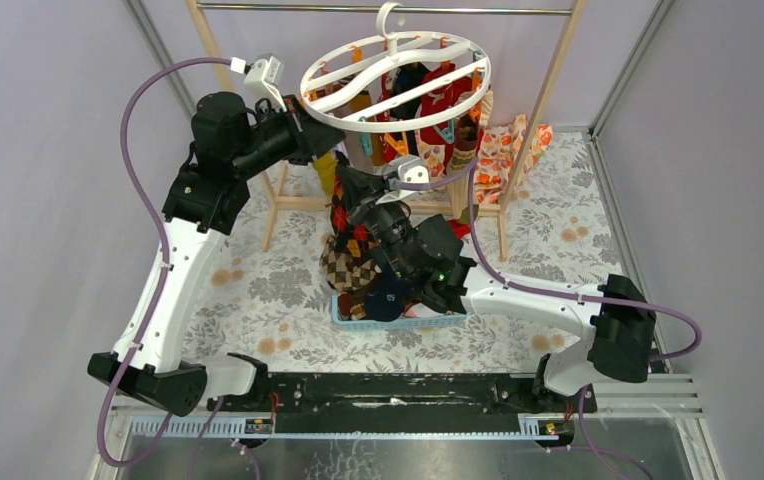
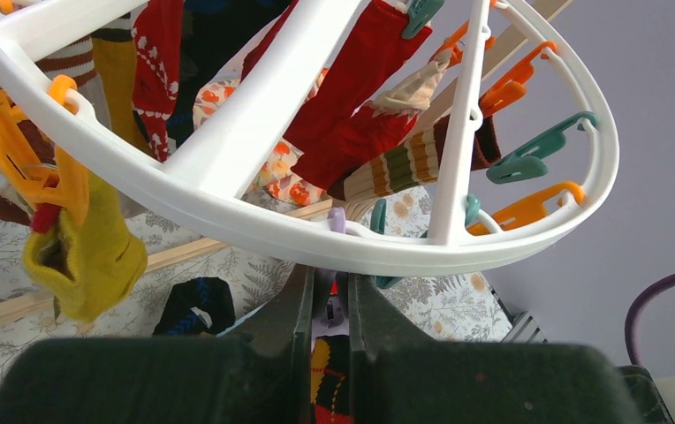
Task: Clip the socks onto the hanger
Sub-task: Clamp the sock onto the hanger.
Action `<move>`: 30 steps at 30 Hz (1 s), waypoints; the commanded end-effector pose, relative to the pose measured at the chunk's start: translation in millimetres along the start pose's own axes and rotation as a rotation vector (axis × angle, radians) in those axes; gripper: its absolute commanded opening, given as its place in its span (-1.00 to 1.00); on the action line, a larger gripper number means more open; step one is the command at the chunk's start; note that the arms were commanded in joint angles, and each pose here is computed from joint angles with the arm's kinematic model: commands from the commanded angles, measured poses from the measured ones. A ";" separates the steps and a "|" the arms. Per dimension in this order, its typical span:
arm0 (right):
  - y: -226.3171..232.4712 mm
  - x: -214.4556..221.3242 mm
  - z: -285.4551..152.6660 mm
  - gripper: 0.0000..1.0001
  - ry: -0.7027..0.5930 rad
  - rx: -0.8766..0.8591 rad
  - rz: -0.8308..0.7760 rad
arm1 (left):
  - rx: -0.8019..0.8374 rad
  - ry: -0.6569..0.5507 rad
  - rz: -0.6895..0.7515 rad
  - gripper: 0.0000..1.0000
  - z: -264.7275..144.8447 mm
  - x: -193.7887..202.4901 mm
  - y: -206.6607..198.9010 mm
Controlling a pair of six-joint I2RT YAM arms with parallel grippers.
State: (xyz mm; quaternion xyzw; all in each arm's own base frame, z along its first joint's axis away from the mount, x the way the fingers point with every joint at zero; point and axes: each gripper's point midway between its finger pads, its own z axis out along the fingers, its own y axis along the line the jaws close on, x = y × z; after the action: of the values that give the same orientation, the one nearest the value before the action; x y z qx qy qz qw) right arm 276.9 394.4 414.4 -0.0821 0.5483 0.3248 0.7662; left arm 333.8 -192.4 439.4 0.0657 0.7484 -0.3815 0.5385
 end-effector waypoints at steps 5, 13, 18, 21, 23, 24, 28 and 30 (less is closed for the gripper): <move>2.4 -43.2 4.8 -1.00 -0.090 -0.020 0.026 | 0.017 -0.024 0.014 -0.72 -3.8 -6.6 -6.7; -0.7 -47.2 6.6 -0.89 -0.096 -0.005 0.057 | 0.021 -0.041 0.028 -0.19 -8.1 -12.0 -10.4; -2.7 -51.9 2.5 -0.46 -0.111 -0.009 0.100 | 0.016 -0.046 0.041 -0.18 -11.1 -11.4 -9.9; -0.8 -52.9 -0.2 0.04 -0.103 -0.028 0.135 | 0.009 -0.046 0.047 -0.16 -11.0 -10.2 -7.5; -1.3 -55.5 -4.3 0.20 -0.097 -0.041 0.163 | 0.006 -0.046 0.053 -0.17 -11.4 -9.5 -6.7; -2.0 -56.0 -7.0 0.28 -0.089 -0.049 0.178 | 0.004 -0.045 0.057 -0.18 -11.3 -9.0 -6.0; -11.1 -52.4 -21.0 0.48 -0.033 -0.084 0.242 | 0.007 -0.048 0.089 -0.24 -12.4 -9.8 -6.1; -19.1 -46.2 -28.1 0.46 -0.009 -0.080 0.269 | 0.006 -0.055 0.097 -0.24 -13.9 -11.9 -6.9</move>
State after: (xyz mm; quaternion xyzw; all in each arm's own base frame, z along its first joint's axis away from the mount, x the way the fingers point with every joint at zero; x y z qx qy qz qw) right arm 264.4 365.4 432.7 -0.0578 0.5426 0.3989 0.7370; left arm 328.1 -188.5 447.5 0.0805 0.7388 -0.3718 0.5563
